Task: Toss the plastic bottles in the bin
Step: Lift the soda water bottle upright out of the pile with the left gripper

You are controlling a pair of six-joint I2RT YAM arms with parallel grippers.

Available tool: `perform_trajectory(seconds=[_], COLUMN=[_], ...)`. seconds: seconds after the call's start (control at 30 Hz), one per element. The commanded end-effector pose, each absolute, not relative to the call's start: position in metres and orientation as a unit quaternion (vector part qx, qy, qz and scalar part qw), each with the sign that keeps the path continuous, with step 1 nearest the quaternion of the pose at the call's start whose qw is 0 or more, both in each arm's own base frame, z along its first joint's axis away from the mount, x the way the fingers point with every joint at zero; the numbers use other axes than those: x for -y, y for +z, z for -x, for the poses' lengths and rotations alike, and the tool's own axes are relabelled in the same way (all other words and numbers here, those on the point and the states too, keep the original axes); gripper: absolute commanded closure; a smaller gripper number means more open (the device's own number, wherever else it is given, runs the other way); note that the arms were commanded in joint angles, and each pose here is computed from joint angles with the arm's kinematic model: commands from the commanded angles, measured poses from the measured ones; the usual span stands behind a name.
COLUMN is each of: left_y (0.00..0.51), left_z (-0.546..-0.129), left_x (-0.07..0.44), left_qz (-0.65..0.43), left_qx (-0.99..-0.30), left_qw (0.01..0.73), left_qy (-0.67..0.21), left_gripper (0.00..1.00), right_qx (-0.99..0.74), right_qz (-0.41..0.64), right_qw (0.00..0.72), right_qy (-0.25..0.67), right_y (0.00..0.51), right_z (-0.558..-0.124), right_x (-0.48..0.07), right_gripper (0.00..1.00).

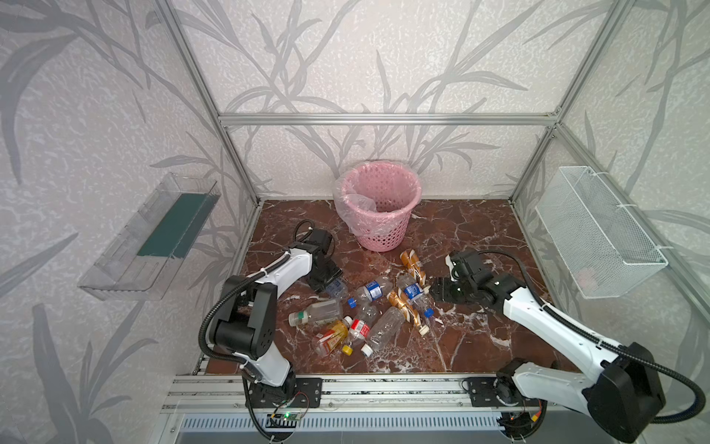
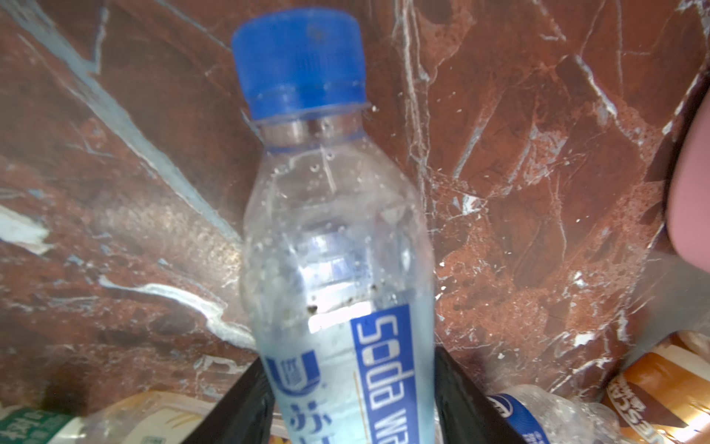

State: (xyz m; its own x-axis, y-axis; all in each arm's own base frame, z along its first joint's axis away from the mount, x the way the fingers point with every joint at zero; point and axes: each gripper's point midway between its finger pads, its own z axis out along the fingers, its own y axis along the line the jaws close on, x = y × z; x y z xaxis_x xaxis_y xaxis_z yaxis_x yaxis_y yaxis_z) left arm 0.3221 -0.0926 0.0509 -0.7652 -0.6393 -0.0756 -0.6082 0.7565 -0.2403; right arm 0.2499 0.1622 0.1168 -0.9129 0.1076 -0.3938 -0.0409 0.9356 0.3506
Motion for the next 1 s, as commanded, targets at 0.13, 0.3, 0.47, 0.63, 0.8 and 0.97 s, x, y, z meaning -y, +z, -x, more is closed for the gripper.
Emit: perform_trajectory(seconds=[0.13, 0.3, 0.47, 0.63, 0.8, 0.97], left_y=[0.051, 0.045, 0.053, 0.081, 0.110, 0.137], left_z=[-0.322, -0.323, -0.329, -0.332, -0.321, -0.302], left_x=[0.082, 0.081, 0.090, 0.096, 0.095, 0.100], left_qz=[0.286, 0.268, 0.240, 0.206, 0.175, 0.149], left_qx=[-0.953, -0.959, -0.963, -0.959, -0.953, -0.942], left_qw=[0.079, 0.071, 0.095, 0.153, 0.202, 0.241], left_qy=[-0.062, -0.051, -0.083, -0.124, -0.146, -0.182], left_gripper=[0.37, 0.39, 0.46, 0.51, 0.53, 0.53], right_qx=[-0.962, -0.962, -0.962, -0.961, -0.959, -0.959], right_qz=[-0.015, -0.017, -0.016, -0.017, -0.016, -0.018], right_qw=[0.207, 0.208, 0.209, 0.212, 0.213, 0.213], right_qy=[0.176, 0.177, 0.176, 0.178, 0.186, 0.188], right_y=[0.114, 0.114, 0.115, 0.116, 0.117, 0.116], right_z=[-0.246, -0.246, -0.245, -0.244, -0.243, -0.242], right_x=[-0.161, -0.160, -0.159, -0.159, -0.161, -0.161], right_gripper=[0.30, 0.30, 0.31, 0.31, 0.31, 0.32])
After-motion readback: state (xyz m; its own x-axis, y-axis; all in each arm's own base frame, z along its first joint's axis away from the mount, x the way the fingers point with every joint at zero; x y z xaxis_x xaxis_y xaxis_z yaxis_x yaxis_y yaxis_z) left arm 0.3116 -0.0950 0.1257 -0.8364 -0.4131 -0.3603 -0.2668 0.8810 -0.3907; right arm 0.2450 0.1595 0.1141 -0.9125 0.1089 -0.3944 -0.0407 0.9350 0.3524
